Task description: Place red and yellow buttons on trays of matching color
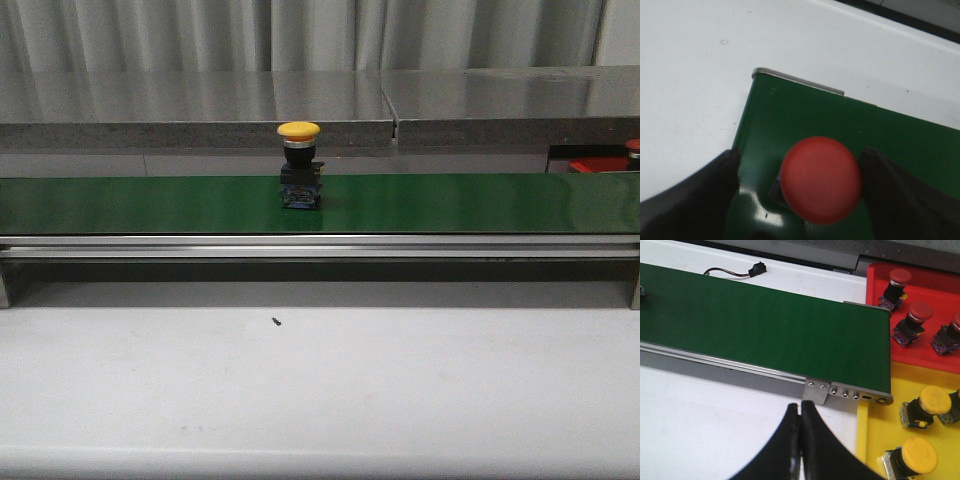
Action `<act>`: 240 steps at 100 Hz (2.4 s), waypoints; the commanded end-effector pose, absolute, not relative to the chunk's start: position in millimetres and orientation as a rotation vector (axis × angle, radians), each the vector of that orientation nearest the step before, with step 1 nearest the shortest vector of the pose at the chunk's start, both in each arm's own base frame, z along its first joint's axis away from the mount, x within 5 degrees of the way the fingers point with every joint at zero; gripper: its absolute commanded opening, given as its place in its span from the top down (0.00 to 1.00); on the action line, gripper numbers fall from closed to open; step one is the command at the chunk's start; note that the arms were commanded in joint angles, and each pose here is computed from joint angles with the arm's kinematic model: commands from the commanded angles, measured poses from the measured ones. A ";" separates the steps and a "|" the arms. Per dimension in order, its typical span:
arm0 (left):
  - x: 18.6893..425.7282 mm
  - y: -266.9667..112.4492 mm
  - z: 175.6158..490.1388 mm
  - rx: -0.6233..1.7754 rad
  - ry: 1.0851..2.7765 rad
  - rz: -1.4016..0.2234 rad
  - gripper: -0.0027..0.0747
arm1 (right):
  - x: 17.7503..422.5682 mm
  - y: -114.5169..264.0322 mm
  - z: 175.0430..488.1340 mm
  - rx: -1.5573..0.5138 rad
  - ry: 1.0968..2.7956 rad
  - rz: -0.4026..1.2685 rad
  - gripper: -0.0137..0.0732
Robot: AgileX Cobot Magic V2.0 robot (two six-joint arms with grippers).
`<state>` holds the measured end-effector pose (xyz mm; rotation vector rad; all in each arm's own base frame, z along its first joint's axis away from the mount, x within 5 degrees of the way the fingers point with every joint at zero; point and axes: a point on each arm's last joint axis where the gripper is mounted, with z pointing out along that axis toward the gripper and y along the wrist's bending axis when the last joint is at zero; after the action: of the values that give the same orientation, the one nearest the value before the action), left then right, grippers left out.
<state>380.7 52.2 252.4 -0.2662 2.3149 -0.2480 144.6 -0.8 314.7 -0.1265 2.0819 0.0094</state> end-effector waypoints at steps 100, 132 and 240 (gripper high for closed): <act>109.1 -14.6 345.8 -0.003 1.740 -0.257 0.16 | 146.7 -2.1 328.4 -0.111 1.993 -0.010 0.98; 76.6 -18.3 319.2 0.027 1.719 -0.270 0.61 | 146.7 -2.0 328.5 -0.110 1.992 -0.009 0.98; 77.7 -18.5 314.9 0.023 1.735 -0.277 0.99 | 186.2 -1.6 330.2 -0.121 2.167 0.072 0.17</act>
<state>76.5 -19.8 301.8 0.0525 1.8089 -0.2706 166.6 -0.1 314.7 -0.1322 2.2018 0.0677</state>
